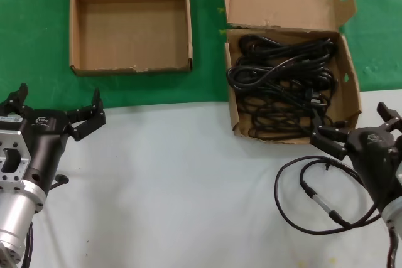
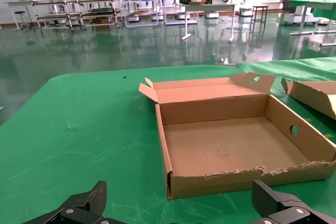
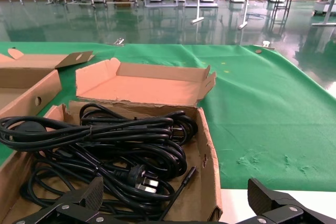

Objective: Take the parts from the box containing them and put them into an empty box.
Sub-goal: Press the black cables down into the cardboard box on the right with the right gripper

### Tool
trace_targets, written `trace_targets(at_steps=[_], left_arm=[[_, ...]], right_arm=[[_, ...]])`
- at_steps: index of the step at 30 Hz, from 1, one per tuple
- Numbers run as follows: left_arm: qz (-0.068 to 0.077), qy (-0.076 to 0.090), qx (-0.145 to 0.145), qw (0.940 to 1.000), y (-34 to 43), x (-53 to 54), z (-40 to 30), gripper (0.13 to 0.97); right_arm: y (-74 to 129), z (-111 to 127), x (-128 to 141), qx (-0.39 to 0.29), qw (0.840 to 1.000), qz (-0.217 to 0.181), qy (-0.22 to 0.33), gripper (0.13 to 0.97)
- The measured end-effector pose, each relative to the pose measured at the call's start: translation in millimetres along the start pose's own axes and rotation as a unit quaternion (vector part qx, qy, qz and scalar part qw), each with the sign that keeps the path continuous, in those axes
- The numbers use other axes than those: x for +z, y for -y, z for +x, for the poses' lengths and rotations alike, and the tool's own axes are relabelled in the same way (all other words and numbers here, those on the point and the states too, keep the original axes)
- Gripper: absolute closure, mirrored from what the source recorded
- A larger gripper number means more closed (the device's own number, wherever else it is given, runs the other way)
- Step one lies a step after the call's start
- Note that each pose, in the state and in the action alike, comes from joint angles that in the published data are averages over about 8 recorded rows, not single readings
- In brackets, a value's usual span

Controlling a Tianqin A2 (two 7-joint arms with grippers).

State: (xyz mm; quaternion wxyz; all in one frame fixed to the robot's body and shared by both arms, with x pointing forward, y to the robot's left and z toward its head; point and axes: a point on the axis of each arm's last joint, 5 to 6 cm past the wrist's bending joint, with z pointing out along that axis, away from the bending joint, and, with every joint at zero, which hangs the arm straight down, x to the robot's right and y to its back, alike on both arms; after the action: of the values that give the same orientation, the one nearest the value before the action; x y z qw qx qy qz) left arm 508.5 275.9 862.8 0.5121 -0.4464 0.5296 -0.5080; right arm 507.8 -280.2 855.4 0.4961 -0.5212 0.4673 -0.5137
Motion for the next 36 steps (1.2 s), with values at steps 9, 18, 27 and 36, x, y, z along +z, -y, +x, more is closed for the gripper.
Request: trace_targets(at_steps=[9,18,27,36], left_arm=[[0.000,0.000,0.000,1.0000,0.0,0.0,0.0,0.132],[0.000,0.000,0.000,1.0000,0.0,0.0,0.0,0.146],[0.000,0.000,0.000,1.0000,0.0,0.0,0.0,0.222],[0.000,0.000,0.000,1.0000,0.0,0.0,0.0,0.363]], right_arm=[[0,0,0,0.000,1.000,0.000,0.000,0.130],[0,0,0,0.000,1.000,0.000,0.000,0.130],[0,0,0,-0.001,1.000,0.001,0.001,0.130],[15,8,-1,-0.050,0.998,0.023,0.022,0.130]])
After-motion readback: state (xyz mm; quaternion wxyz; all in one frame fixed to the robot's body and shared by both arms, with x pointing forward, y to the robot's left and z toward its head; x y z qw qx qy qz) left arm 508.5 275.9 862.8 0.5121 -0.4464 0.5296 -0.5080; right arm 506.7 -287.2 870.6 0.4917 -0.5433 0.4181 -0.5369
